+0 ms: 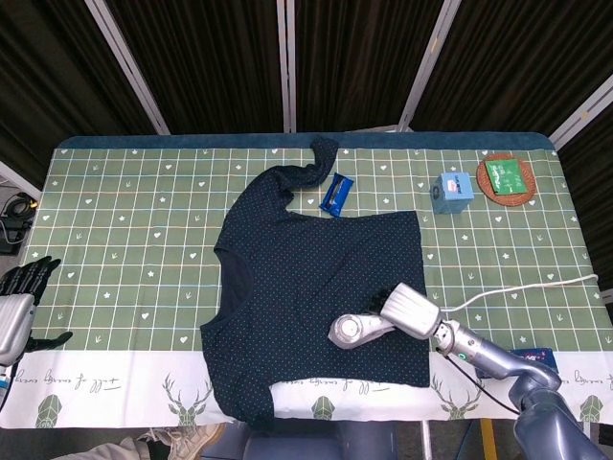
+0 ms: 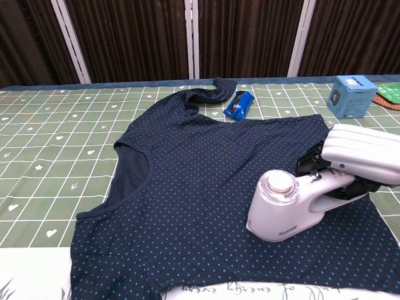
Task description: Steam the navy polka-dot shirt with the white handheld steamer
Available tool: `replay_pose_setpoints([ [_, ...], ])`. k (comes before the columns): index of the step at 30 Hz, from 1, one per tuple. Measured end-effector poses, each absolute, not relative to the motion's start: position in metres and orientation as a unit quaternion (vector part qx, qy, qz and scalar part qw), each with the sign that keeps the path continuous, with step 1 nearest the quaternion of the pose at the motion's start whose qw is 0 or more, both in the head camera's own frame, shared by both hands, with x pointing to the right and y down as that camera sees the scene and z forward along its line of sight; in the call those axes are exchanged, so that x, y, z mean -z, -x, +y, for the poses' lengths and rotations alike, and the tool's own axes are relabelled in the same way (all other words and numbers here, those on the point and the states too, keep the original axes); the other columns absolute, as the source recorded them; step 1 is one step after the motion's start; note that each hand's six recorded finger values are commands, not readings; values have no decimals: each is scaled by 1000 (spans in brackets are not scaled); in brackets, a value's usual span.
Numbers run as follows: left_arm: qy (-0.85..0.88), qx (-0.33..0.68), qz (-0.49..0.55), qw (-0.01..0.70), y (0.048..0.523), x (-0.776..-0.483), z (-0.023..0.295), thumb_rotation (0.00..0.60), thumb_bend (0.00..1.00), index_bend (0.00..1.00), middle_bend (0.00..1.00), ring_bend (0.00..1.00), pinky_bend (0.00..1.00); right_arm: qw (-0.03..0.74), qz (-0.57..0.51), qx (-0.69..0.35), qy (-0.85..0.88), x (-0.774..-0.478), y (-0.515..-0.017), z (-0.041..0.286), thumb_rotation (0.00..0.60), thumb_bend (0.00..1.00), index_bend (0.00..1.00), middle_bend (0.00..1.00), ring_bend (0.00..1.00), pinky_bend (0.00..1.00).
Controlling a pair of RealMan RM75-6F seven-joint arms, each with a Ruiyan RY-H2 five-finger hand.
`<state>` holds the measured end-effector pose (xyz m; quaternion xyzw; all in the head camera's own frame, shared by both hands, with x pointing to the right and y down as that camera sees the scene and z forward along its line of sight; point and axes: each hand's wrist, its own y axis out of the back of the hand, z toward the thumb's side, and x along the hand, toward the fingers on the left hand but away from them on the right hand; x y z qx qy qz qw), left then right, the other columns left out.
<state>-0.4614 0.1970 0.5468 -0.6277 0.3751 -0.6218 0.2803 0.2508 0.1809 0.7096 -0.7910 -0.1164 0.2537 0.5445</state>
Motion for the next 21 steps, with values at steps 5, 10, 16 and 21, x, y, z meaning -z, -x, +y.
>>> replay_pose_setpoints([
  [5, 627, 622, 374, 281, 463, -547, 196, 600, 0, 0, 0, 0, 0, 551, -100, -223, 798, -709, -231, 191, 600, 230, 767, 653, 643, 893],
  [10, 626, 622, 376, 282, 463, -546, 196, 600, 0, 0, 0, 0, 0, 558, -90, -186, 803, -705, -207, 201, 600, 224, 767, 653, 643, 893],
  [16, 626, 622, 376, 282, 464, -546, 196, 600, 0, 0, 0, 0, 0, 555, -91, -192, 804, -706, -209, 202, 600, 212, 767, 653, 643, 893],
  [21, 627, 623, 374, 282, 463, -547, 196, 600, 0, 0, 0, 0, 0, 553, -90, -211, 801, -707, -224, 200, 600, 208, 767, 653, 643, 893],
])
